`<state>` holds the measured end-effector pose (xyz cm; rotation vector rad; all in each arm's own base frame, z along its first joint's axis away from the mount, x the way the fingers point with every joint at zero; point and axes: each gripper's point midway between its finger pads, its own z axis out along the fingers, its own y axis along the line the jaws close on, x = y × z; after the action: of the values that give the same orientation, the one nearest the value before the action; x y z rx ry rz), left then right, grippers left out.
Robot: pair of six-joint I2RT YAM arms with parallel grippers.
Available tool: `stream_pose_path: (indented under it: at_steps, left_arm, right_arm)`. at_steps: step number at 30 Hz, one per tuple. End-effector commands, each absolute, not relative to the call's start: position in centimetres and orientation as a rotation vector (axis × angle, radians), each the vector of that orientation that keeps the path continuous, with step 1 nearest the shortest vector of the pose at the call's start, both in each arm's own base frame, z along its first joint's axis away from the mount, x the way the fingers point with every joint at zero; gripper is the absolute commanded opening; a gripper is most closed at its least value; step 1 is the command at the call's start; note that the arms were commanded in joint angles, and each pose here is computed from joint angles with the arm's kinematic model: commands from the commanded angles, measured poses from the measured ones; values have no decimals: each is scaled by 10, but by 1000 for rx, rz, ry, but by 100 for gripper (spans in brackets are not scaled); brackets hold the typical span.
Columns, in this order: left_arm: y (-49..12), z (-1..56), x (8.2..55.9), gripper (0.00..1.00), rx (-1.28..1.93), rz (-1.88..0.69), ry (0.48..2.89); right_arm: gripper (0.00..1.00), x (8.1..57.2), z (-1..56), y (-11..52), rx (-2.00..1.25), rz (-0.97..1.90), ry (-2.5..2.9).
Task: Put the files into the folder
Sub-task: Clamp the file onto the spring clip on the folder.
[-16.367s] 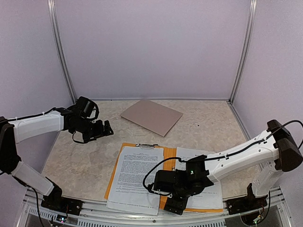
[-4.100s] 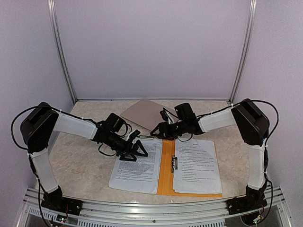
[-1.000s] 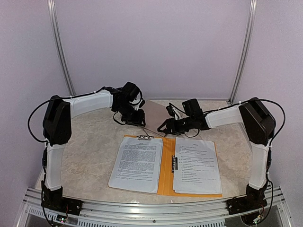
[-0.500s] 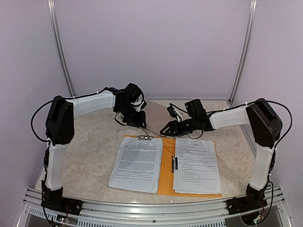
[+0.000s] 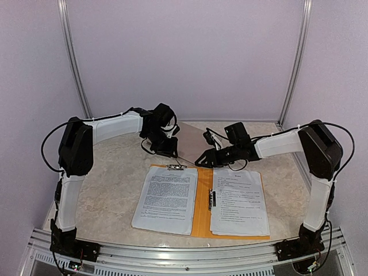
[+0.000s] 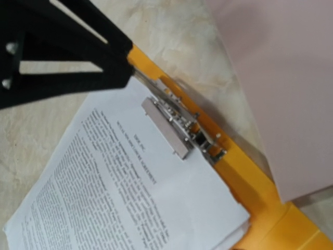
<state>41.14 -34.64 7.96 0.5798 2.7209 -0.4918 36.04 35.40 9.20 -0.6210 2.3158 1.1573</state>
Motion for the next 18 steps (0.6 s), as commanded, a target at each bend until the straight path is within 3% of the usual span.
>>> stream_pose_path:
  at_steps: [1,18]
  left_arm:
    - [-349,75,412,27,606,-470,2728]
    - [-348,71,415,19,603,-467,2738]
  right_arm:
    - [51,353,97,356,-635,1174,2305]
    - [51,353,94,358,-639,1189,2310]
